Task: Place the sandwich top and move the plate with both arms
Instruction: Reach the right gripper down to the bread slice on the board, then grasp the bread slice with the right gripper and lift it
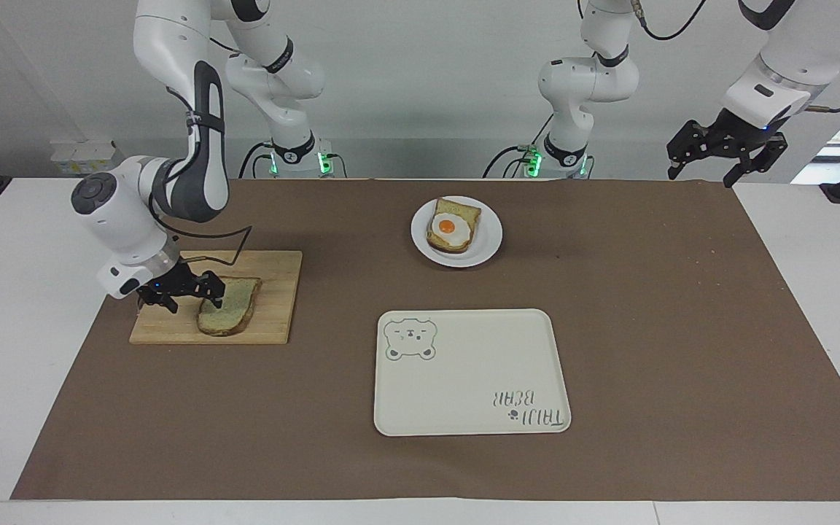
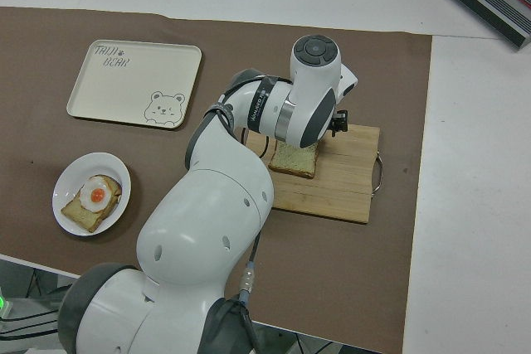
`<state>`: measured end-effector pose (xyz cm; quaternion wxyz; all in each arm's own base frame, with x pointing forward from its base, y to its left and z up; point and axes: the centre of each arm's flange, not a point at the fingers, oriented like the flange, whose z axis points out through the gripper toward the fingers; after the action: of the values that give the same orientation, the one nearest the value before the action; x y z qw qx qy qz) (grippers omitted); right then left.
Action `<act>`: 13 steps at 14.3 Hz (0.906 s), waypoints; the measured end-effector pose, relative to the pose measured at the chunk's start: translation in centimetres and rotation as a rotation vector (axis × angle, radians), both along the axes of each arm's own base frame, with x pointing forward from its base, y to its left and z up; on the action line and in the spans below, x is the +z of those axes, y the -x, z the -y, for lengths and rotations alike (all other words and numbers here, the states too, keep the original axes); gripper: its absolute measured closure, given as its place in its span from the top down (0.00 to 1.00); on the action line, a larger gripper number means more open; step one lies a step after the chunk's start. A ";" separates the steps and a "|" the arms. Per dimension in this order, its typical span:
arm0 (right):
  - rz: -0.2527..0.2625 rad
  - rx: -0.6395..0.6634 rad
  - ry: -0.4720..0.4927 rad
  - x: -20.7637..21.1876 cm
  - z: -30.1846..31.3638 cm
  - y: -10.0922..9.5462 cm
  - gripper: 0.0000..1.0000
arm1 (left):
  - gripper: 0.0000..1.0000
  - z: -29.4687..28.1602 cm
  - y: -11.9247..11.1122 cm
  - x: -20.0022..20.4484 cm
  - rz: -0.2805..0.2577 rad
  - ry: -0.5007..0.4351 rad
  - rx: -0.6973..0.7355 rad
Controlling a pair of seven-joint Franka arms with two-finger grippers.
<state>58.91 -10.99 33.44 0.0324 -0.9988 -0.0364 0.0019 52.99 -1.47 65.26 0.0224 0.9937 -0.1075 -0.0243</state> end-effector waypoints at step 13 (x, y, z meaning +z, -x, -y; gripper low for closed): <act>-0.010 -0.052 -0.048 -2.3 0.2 0.8 0.48 | 1.00 0.0 0.0 0.0 0.000 0.000 0.000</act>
<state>58.07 -11.14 31.18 0.0567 -0.9983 -0.0101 0.0050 52.99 -1.47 65.27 0.0224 0.9937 -0.1075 -0.0243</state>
